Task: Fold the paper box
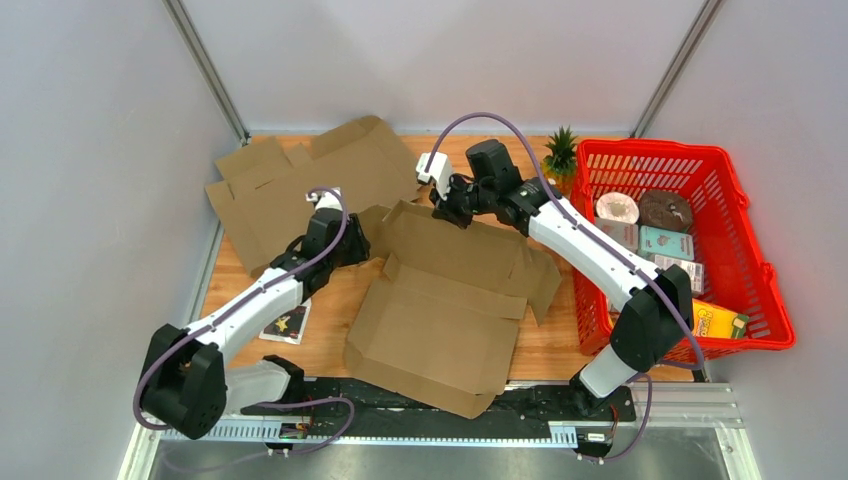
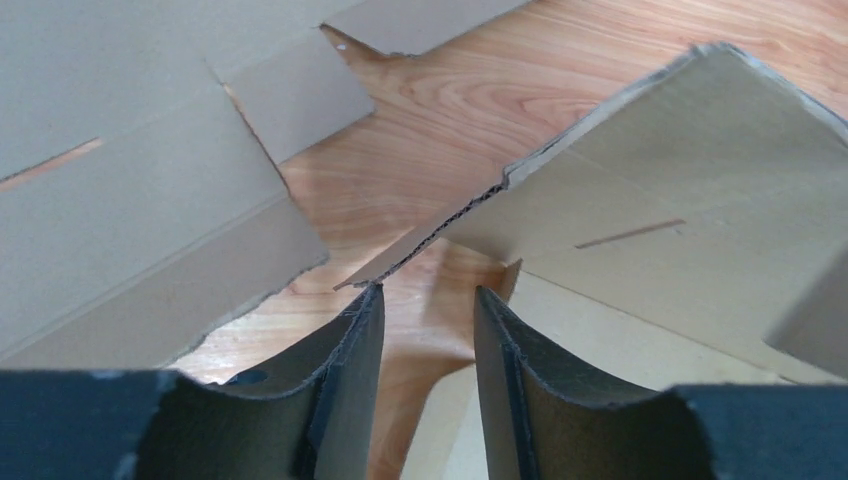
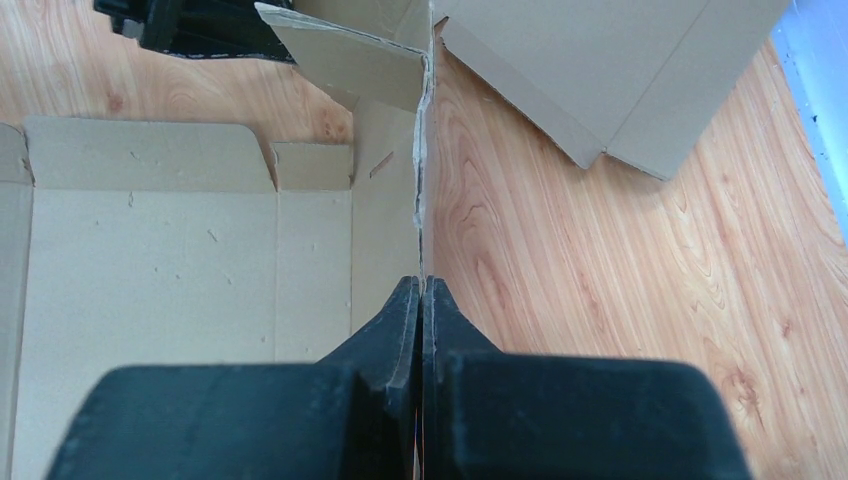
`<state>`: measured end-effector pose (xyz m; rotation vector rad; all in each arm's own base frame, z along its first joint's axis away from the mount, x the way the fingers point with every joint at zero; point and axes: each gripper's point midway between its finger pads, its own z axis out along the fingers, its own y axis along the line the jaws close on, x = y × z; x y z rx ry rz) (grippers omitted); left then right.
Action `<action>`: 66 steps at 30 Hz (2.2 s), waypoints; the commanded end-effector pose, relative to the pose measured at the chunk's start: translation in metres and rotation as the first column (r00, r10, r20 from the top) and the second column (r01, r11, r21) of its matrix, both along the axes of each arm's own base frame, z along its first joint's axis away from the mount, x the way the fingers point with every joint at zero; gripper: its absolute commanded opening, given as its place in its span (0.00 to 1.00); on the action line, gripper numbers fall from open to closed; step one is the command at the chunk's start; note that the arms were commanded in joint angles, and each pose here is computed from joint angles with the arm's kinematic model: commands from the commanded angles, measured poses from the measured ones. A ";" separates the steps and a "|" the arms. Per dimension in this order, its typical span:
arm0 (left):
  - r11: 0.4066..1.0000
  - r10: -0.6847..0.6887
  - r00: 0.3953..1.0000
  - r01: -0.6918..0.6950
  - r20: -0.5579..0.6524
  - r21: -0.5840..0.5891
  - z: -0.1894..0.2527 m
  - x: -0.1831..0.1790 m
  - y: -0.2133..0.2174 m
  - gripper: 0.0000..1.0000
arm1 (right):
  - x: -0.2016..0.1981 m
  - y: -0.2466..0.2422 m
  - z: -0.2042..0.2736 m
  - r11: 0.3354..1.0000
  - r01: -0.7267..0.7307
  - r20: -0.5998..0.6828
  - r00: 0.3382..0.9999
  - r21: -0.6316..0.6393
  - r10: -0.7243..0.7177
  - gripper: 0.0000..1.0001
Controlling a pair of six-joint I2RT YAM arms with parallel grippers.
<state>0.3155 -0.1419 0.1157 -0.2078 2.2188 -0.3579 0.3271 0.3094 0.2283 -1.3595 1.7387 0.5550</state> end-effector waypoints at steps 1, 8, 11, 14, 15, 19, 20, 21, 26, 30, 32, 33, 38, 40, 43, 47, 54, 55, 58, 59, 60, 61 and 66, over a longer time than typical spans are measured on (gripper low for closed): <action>0.996 -0.069 0.992 0.074 0.101 -0.045 0.032 -0.002 -0.010 0.46 | -0.005 0.002 0.015 0.999 -0.033 0.040 0.999 0.027 0.031 0.00; 0.937 -0.300 0.909 0.338 0.290 -0.091 0.103 -0.034 -0.036 0.42 | -0.005 0.004 0.012 0.999 -0.041 0.027 0.999 0.021 0.041 0.00; 0.937 -0.301 0.884 0.344 0.357 -0.062 0.140 -0.037 -0.031 0.46 | -0.007 0.006 0.014 0.998 -0.048 0.024 0.999 0.027 0.048 0.00; 0.940 -0.317 0.885 0.342 0.341 -0.013 0.162 -0.029 -0.030 0.49 | -0.006 0.006 0.014 0.999 -0.045 0.022 0.999 0.027 0.045 0.00; 0.938 -0.327 0.883 0.348 0.336 -0.001 0.173 -0.028 -0.030 0.49 | -0.006 0.005 0.014 0.999 -0.045 0.024 0.999 0.026 0.044 0.00; 0.913 -0.407 0.873 0.392 0.269 0.109 0.171 -0.017 -0.044 0.49 | -0.006 0.005 0.013 0.999 -0.041 0.022 0.999 0.020 0.041 0.00; 0.906 -0.422 0.878 0.401 0.228 0.133 0.162 -0.014 -0.047 0.49 | -0.006 0.006 0.013 0.999 -0.043 0.022 0.999 0.020 0.043 0.00; 0.898 -0.437 0.869 0.408 0.233 0.165 0.166 -0.011 -0.049 0.49 | -0.006 0.005 0.013 0.999 -0.043 0.022 0.999 0.021 0.042 0.00; 0.876 -0.457 0.870 0.405 0.185 0.261 0.153 -0.004 -0.058 0.42 | -0.007 0.006 0.012 0.999 -0.047 0.020 0.999 0.022 0.047 0.00; 0.866 -0.455 0.875 0.392 0.167 0.309 0.146 0.002 -0.059 0.41 | -0.007 0.006 0.013 0.998 -0.051 0.020 0.999 0.025 0.050 0.00; 0.861 -0.458 0.876 0.394 0.152 0.321 0.140 0.005 -0.061 0.40 | -0.008 0.006 0.013 0.998 -0.053 0.018 0.998 0.025 0.053 0.00; 0.857 -0.462 0.874 0.396 0.151 0.329 0.140 0.006 -0.062 0.37 | -0.009 0.007 0.014 0.998 -0.058 0.020 0.998 0.029 0.057 0.00; 0.856 -0.419 0.896 0.336 0.147 0.393 0.132 0.014 -0.056 0.19 | -0.010 0.007 0.014 0.998 -0.062 0.019 0.998 0.031 0.061 0.00; 0.852 -0.423 0.894 0.337 0.147 0.401 0.127 0.010 -0.057 0.09 | -0.008 0.006 0.013 0.998 -0.054 0.020 0.998 0.026 0.054 0.00; 0.865 -0.398 0.898 0.300 0.188 0.401 0.120 0.003 -0.054 0.04 | -0.009 0.005 0.011 0.999 -0.036 0.003 0.999 0.025 0.036 0.02; 0.903 -0.340 0.903 0.235 0.264 0.359 0.116 -0.004 -0.049 0.00 | 0.008 -0.009 0.028 0.977 0.201 -0.034 0.979 0.070 -0.199 0.34; 0.957 -0.228 0.925 0.157 0.304 0.243 0.086 -0.026 -0.038 0.00 | -0.010 -0.073 0.072 0.470 0.872 -0.473 0.475 0.137 -0.742 0.63; 0.962 -0.217 0.926 0.150 0.310 0.226 0.086 -0.028 -0.037 0.00 | -0.029 -0.069 0.090 0.451 0.873 -0.554 0.471 0.183 -0.687 0.64; 0.971 -0.195 0.935 0.142 0.297 0.191 0.083 -0.033 -0.036 0.00 | -0.069 -0.047 0.098 0.350 0.907 -0.762 0.395 0.235 -0.513 0.88; 0.973 -0.188 0.938 0.138 0.290 0.184 0.081 -0.035 -0.036 0.00 | -0.075 -0.039 0.104 0.333 0.906 -0.798 0.398 0.262 -0.453 0.93; 0.974 -0.185 0.939 0.136 0.289 0.180 0.080 -0.037 -0.036 0.00 | -0.085 -0.034 0.095 0.278 0.936 -0.868 0.313 0.215 -0.385 0.96; 0.977 -0.179 0.937 0.134 0.300 0.166 0.083 -0.039 -0.036 0.00 | -0.092 -0.024 0.095 0.272 0.938 -0.892 0.303 0.216 -0.334 0.98; 0.980 -0.178 0.935 0.140 0.308 0.140 0.080 -0.048 -0.034 0.00 | -0.070 -0.017 0.076 0.122 0.979 -0.944 0.191 0.163 -0.270 0.95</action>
